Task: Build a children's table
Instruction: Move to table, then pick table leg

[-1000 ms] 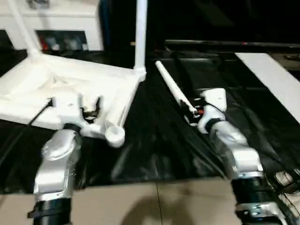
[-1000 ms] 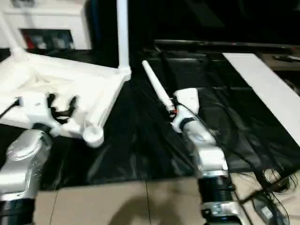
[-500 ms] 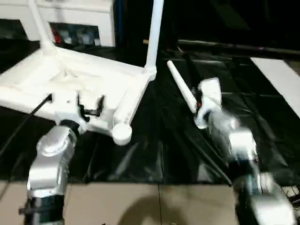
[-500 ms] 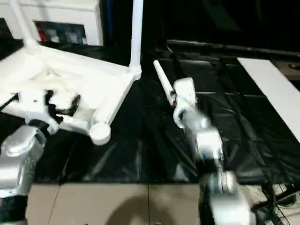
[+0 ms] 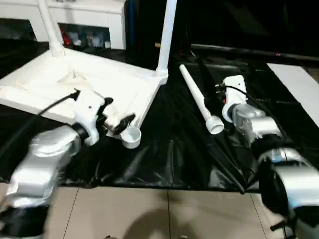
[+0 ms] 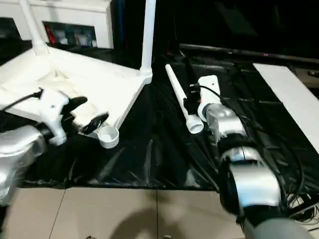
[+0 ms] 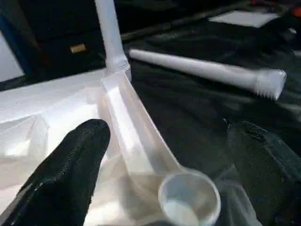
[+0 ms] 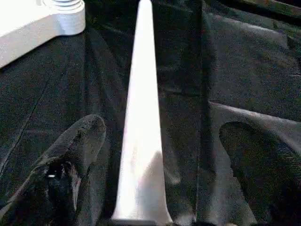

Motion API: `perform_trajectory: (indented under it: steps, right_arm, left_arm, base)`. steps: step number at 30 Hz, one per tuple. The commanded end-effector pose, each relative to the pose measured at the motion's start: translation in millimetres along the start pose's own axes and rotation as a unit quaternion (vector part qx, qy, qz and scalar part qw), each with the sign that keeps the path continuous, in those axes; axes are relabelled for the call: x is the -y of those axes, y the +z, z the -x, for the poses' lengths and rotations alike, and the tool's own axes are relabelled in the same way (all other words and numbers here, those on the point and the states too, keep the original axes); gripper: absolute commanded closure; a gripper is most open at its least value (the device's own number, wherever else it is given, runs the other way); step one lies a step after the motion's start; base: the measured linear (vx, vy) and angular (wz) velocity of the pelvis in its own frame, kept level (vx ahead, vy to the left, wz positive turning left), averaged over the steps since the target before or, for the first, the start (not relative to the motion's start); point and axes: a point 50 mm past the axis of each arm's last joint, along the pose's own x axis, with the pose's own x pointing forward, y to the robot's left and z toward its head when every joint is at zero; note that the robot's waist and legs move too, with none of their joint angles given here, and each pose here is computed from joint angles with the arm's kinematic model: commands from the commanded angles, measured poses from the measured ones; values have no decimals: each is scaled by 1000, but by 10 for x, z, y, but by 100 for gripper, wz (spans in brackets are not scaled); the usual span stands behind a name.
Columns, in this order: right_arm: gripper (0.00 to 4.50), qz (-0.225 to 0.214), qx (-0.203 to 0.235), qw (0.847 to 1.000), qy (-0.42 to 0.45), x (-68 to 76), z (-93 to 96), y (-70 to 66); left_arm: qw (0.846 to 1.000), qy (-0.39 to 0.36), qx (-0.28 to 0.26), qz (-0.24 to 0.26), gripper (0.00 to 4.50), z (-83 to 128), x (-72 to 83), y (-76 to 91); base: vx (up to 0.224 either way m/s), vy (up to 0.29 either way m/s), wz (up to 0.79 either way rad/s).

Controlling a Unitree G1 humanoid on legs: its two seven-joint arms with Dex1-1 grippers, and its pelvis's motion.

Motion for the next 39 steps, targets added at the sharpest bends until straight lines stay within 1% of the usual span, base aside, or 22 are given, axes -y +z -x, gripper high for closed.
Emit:
perform_trajectory:
  steps: [1,3,5,7,8,9,10,14,19,24,26,29,30,34,36,39]
  right_arm:
    - [7,-15,5,1000,0,7,-5,65]
    - [7,-28,8,1000,9,-17,-10,84]
    - [7,-31,7,999,9,-30,-14,93]
    - [7,-33,3,999,-4,-49,-21,105]
    - [7,-33,3,999,-5,-47,-21,105]
    - [7,-42,1,999,-22,-17,-18,111]
    - [7,-43,0,999,-31,0,-16,112]
    - [7,-33,-3,998,-51,53,-9,104]
    - [7,-32,-8,997,-64,88,-4,68]
    - [7,-36,-14,996,-74,117,2,49]
    - [7,-41,-29,996,-79,155,14,31]
    - [7,-45,-39,995,-75,177,22,19]
    - [7,-46,-52,995,-73,201,32,0]
    - [7,-49,-73,994,-71,243,51,-28]
    - [33,-50,-86,993,-68,272,65,-33]
    - [54,-46,-101,992,-61,290,80,-27]
  left_arm:
    - [1000,-27,4,-3,2,194,33,122]
    - [999,-39,0,-2,2,295,54,169]
    - [999,-44,-4,-4,2,385,67,205]
    - [999,-51,-17,-7,2,636,100,258]
    - [998,-51,-19,-7,2,645,102,259]
    - [997,-60,-41,-8,2,790,139,272]
    - [997,-63,-53,-8,2,860,155,278]
    - [995,-55,-80,-6,2,1032,166,328]
    - [994,-45,-98,-1,2,1191,181,376]
    - [993,-41,-108,3,2,1289,196,406]
    - [992,-41,-119,5,2,1350,205,437]
    - [991,-41,-127,7,2,1383,213,454]
    - [990,-43,-135,7,2,1411,217,463]
    - [989,-47,-142,9,2,1453,219,494]
    - [988,-48,-145,10,0,1478,208,519]
    - [987,-47,-152,10,0,1513,186,544]
  base:
    - [0,0,0]
    - [0,0,0]
    - [0,0,0]
    - [0,0,0]
    - [0,0,0]
    - [0,0,0]
    - [0,0,0]
    - [0,0,0]
    - [0,0,0]
    - [0,0,0]
    - [0,0,0]
    - [0,0,0]
    - [0,0,0]
    - [0,0,0]
    - [0,0,0]
    - [0,0,0]
